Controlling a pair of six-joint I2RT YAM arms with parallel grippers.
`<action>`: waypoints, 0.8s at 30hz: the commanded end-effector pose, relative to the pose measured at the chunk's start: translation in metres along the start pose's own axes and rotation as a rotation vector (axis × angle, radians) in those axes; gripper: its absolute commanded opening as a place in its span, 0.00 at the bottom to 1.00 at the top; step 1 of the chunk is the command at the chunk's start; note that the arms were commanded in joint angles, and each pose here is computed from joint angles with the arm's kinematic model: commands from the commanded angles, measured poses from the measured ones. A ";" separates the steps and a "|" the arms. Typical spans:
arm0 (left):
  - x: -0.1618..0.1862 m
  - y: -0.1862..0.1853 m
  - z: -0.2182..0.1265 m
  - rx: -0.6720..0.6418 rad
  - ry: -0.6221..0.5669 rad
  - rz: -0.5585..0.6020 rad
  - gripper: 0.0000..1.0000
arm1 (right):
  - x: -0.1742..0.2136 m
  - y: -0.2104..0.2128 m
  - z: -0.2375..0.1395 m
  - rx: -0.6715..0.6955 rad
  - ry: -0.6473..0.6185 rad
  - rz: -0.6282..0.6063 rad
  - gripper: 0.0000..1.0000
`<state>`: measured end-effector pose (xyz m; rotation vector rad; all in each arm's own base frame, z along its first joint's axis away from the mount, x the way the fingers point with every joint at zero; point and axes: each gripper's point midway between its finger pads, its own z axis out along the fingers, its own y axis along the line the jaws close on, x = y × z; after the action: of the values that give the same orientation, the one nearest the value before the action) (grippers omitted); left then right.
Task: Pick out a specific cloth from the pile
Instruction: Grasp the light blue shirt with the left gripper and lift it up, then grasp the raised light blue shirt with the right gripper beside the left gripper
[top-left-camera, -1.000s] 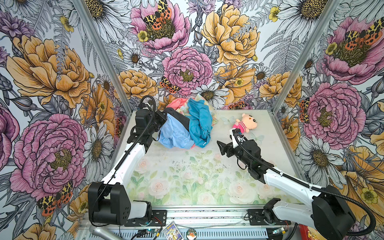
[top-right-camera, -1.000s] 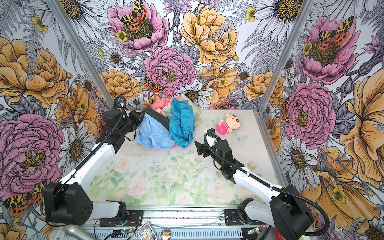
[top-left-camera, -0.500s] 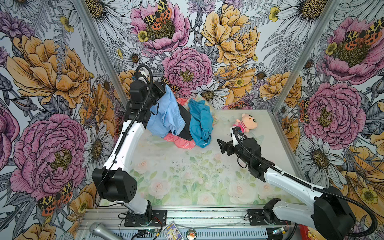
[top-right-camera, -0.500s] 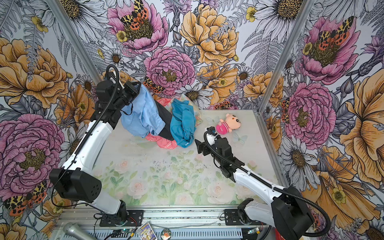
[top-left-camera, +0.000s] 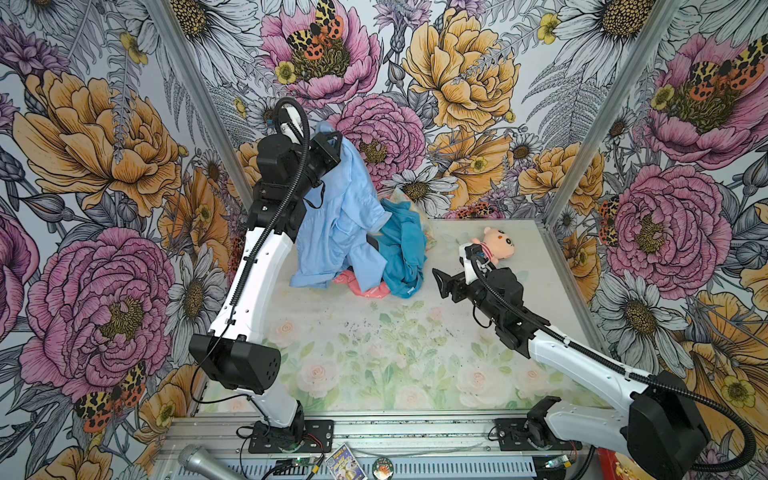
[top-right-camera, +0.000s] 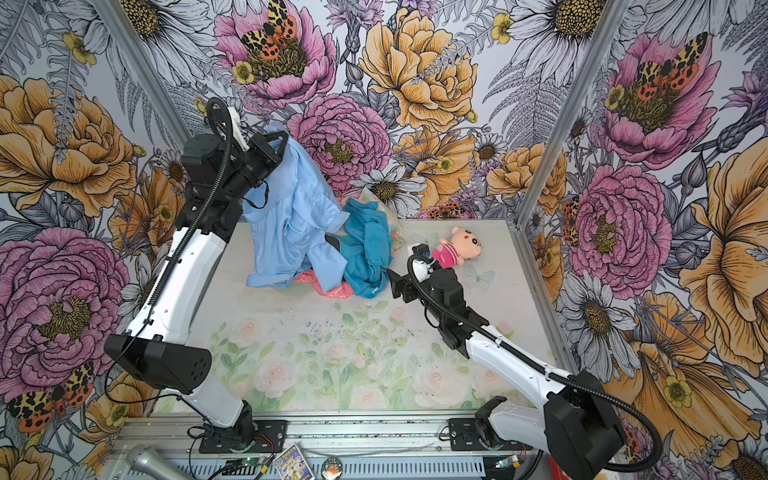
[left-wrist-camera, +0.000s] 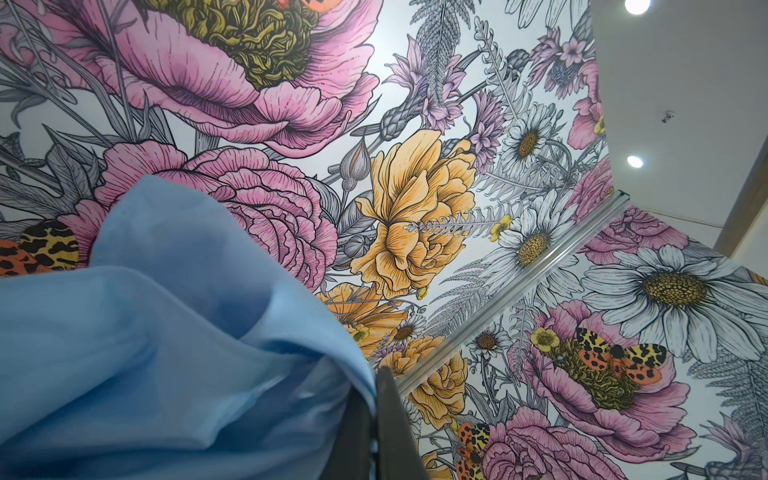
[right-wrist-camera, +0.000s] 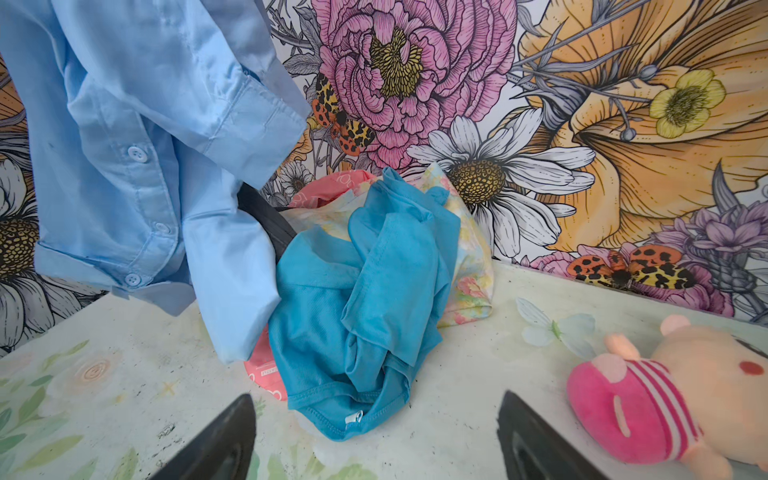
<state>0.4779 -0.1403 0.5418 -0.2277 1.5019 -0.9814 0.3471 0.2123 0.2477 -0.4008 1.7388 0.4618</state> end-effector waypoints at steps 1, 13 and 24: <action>0.014 -0.006 0.007 0.031 0.041 0.027 0.00 | -0.026 0.013 0.003 -0.058 -0.077 0.018 0.92; 0.057 -0.021 0.019 0.076 0.135 0.011 0.00 | -0.065 0.067 0.026 -0.238 -0.176 -0.004 0.99; 0.080 -0.058 0.015 0.156 0.189 0.007 0.00 | -0.086 0.105 0.075 -0.298 -0.294 0.060 1.00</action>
<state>0.4636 -0.2258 0.5103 -0.0875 1.6271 -1.1100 0.3702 0.3326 0.3010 -0.5193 1.5023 0.7348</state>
